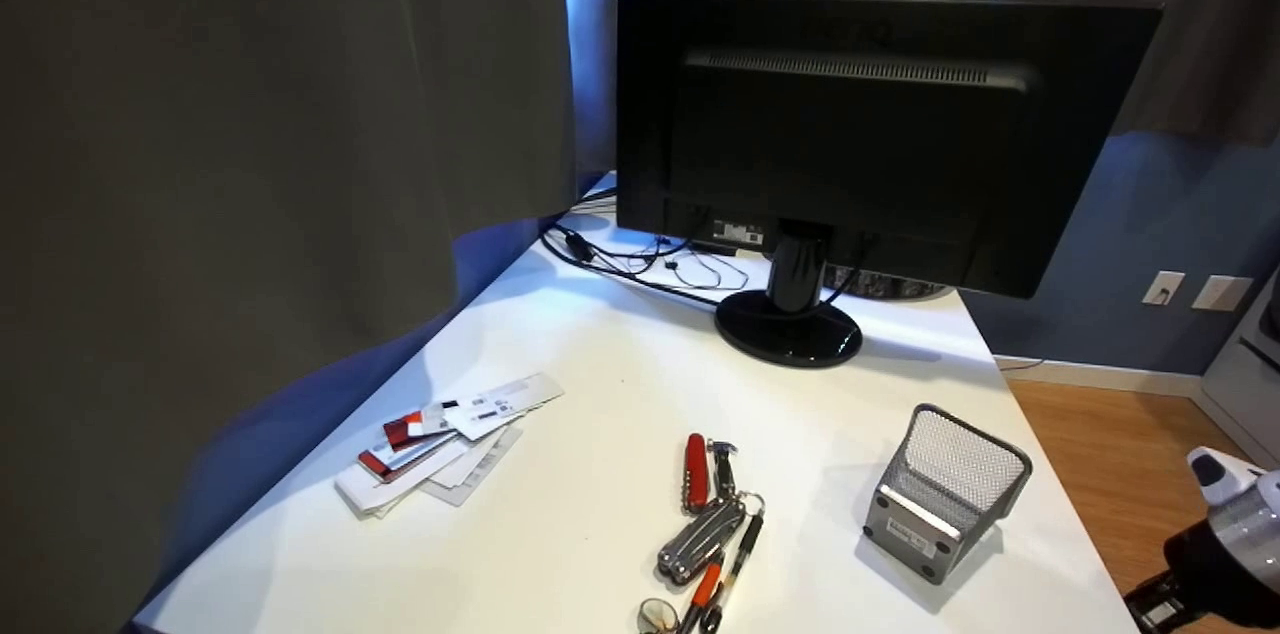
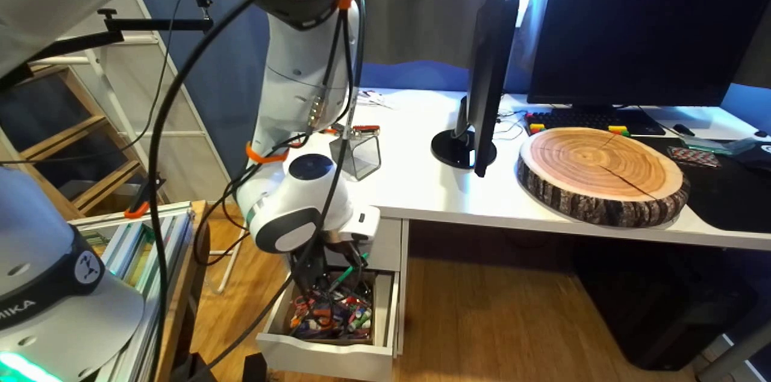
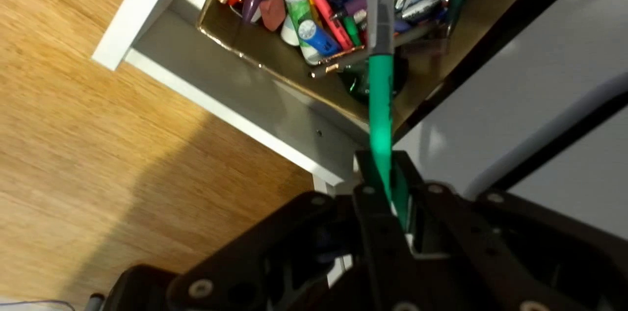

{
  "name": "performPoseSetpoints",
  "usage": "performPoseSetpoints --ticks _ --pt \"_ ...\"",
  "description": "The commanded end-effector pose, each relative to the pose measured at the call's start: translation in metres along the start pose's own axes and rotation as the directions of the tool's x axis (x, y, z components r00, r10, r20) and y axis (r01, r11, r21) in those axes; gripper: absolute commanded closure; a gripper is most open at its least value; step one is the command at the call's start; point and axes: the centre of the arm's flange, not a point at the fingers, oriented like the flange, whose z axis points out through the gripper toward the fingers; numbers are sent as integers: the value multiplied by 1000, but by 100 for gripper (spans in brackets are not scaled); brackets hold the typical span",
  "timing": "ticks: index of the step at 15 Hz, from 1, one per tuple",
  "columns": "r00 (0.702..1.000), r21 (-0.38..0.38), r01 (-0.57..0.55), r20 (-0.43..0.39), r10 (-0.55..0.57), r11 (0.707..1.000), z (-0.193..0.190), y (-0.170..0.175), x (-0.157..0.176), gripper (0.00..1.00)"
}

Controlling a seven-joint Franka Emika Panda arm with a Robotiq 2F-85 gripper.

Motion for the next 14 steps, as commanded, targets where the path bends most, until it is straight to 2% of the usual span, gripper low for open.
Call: performPoseSetpoints --ticks 1,3,4,6,11,12,14 --pt "990 85 90 -115 -80 992 -54 -10 -3 97" --pt "972 154 148 -205 -115 977 -68 -16 -5 97" --pt "984 96 95 -159 -79 991 -44 -20 7 88" --pt "976 131 116 -198 -88 985 -55 -21 3 88" --pt "975 138 123 -202 -94 983 -57 -20 1 88" --pt "978 104 113 -186 -92 988 -59 -19 2 97" --pt "986 5 44 -163 -42 999 -73 -4 2 97"
